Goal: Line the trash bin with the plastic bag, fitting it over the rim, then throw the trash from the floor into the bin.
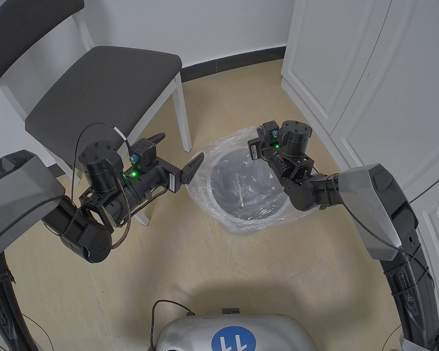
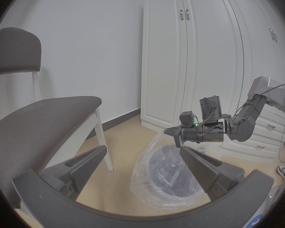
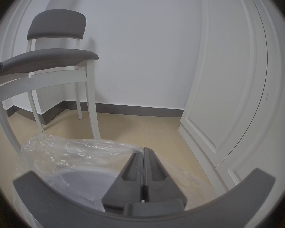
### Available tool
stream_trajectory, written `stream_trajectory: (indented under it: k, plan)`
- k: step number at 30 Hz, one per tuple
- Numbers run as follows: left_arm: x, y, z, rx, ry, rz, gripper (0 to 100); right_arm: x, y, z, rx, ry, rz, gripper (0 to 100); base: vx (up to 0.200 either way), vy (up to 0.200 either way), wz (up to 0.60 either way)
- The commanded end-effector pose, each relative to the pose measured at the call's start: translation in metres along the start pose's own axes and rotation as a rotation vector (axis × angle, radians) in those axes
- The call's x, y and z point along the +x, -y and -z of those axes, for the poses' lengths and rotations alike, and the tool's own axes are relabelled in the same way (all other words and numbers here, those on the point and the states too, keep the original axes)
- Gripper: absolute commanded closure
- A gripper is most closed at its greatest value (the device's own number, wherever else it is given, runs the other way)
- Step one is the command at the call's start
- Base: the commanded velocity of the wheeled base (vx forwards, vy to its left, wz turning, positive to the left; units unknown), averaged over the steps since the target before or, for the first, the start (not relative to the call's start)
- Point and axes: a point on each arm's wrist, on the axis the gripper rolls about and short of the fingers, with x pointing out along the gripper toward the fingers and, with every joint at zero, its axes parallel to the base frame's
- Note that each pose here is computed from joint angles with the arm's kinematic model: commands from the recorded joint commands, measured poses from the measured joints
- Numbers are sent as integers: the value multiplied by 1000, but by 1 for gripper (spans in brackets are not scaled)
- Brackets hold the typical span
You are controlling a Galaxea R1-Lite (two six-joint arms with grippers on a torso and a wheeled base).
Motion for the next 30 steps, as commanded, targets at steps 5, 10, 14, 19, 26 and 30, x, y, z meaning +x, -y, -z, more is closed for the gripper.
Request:
stream_trajectory:
  k: [5, 10, 14, 19, 26, 30]
  plan:
    - [0, 2, 2, 0, -6, 4, 0, 1, 4, 1, 8, 24, 0, 0, 0, 0, 0]
    - [1, 2, 6, -2, -15, 6, 0, -2, 13, -23, 35, 104, 24, 0, 0, 0, 0]
    - [2, 3, 8, -2, -15, 6, 0, -42, 16, -31, -3, -19, -41, 0, 0, 0, 0]
    - [4, 3, 9, -1, -13, 8, 0, -82, 22, -26, -26, -103, -113, 0, 0, 0, 0]
    - [10, 11, 21, -9, -35, 28, 0, -113, 46, -25, 27, -87, -21, 0, 0, 0, 0]
    - [27, 16, 34, -10, -25, -11, 0, -132, 53, -19, 122, -94, 24, 0, 0, 0, 0]
